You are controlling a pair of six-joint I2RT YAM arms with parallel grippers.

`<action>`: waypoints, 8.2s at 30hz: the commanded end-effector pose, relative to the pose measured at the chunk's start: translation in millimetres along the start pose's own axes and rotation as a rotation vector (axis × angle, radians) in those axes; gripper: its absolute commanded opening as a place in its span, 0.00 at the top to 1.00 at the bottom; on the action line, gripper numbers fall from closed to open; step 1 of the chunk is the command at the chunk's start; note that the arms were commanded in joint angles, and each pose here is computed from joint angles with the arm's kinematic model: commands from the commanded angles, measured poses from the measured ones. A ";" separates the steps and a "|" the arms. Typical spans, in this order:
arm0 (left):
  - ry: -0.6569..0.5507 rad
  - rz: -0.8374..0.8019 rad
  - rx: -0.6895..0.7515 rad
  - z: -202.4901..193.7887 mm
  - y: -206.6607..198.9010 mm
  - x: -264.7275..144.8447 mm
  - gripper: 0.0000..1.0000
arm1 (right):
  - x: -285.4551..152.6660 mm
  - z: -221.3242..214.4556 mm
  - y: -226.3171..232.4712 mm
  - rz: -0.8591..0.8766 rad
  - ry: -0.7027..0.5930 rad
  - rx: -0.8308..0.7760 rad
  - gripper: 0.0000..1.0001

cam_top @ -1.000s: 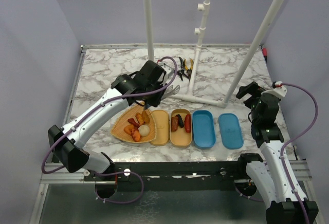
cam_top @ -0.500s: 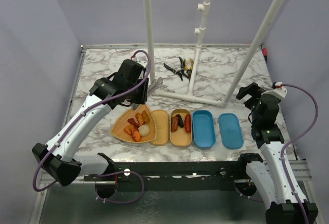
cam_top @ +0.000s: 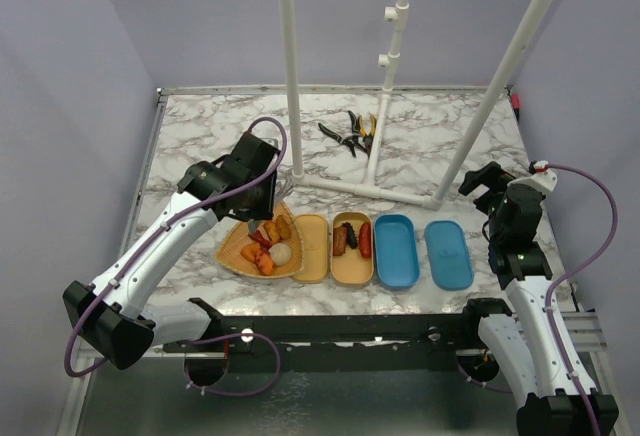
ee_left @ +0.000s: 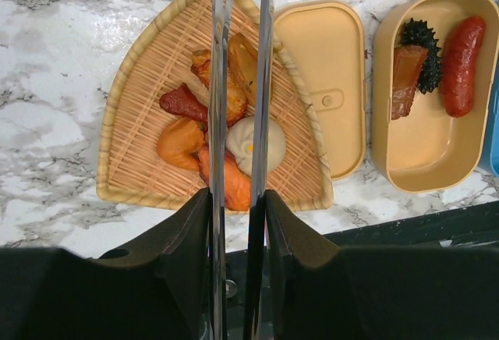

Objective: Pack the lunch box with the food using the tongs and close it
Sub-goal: Pick up the fake food from the plate, then place the fake food in the packing box, then pick up the fake food from the plate.

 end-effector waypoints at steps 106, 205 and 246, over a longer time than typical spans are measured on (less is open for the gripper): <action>-0.178 -0.359 0.059 -11.8 -10.8 -83.9 0.92 | -3.1 5.5 -3.3 -0.067 -0.018 -0.004 0.00; -0.209 -0.531 0.083 3.5 -67.8 -28.3 0.67 | -20.6 21.2 5.0 -0.005 -0.056 -0.007 0.00; -0.064 -0.069 0.064 -55.0 3.4 -22.6 0.68 | -21.1 22.4 16.5 0.032 0.019 0.038 0.00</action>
Point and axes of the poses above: each gripper's point midway between its finger pads, its own x axis out along the fingers, its own y axis along the line the jaws close on, z = x × y, the point moved 10 cm from there along -x, back along the fingers, and after that the axes turned 13 degrees about x, right-handed, at the moved point
